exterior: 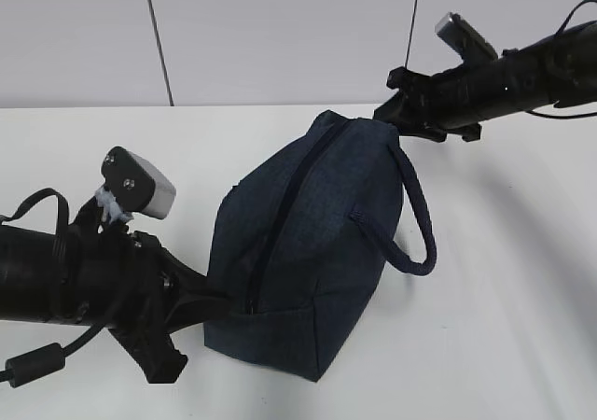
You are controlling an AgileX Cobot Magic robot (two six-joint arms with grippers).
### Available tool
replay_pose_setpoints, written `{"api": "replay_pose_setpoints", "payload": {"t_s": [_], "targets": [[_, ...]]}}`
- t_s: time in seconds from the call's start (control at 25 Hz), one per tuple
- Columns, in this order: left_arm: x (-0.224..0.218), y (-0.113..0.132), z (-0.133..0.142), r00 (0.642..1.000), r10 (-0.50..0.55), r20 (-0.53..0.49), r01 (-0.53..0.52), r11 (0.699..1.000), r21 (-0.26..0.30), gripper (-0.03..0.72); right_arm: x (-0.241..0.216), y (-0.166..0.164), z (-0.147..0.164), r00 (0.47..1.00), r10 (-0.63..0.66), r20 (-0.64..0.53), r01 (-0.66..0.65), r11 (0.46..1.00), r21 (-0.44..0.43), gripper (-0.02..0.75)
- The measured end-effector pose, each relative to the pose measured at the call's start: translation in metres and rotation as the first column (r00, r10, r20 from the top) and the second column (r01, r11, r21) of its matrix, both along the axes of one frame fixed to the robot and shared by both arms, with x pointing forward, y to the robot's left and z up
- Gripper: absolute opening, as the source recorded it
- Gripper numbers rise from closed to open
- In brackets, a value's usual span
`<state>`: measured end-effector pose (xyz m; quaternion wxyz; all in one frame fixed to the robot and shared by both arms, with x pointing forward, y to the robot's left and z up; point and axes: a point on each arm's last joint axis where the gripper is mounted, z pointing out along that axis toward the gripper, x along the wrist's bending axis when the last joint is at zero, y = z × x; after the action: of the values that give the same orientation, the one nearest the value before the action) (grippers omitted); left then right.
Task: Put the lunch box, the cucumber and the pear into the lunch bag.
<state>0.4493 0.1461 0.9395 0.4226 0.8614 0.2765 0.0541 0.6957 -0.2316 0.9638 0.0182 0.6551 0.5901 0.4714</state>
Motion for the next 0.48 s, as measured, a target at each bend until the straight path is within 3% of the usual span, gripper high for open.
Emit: {"api": "replay_pose_setpoints", "payload": {"t_s": [0.08, 0.16, 0.32, 0.48], "targets": [[0.000, 0.000, -0.001, 1.000, 0.001, -0.001, -0.001, 1.000, 0.003, 0.104, 0.003, 0.001, 0.017, 0.998, 0.043, 0.053, -0.043, 0.999, 0.003, 0.477], [0.000, 0.001, -0.001, 1.000, 0.006, 0.000, -0.006, 1.000, 0.008, 0.176, 0.004, 0.005, 0.042, 0.987, 0.098, 0.128, -0.099, 0.995, -0.003, 0.553], [0.002, 0.006, 0.006, 0.998, 0.048, 0.049, -0.050, 0.998, 0.043, 0.319, -0.005, 0.007, 0.085, 0.963, 0.139, 0.230, -0.141, 0.990, -0.009, 0.566], [0.000, 0.015, 0.029, 0.982, 0.113, 0.154, -0.122, 0.991, 0.050, 0.386, -0.019, 0.010, 0.111, 0.948, 0.179, 0.263, -0.190, 0.982, 0.016, 0.536]]}}
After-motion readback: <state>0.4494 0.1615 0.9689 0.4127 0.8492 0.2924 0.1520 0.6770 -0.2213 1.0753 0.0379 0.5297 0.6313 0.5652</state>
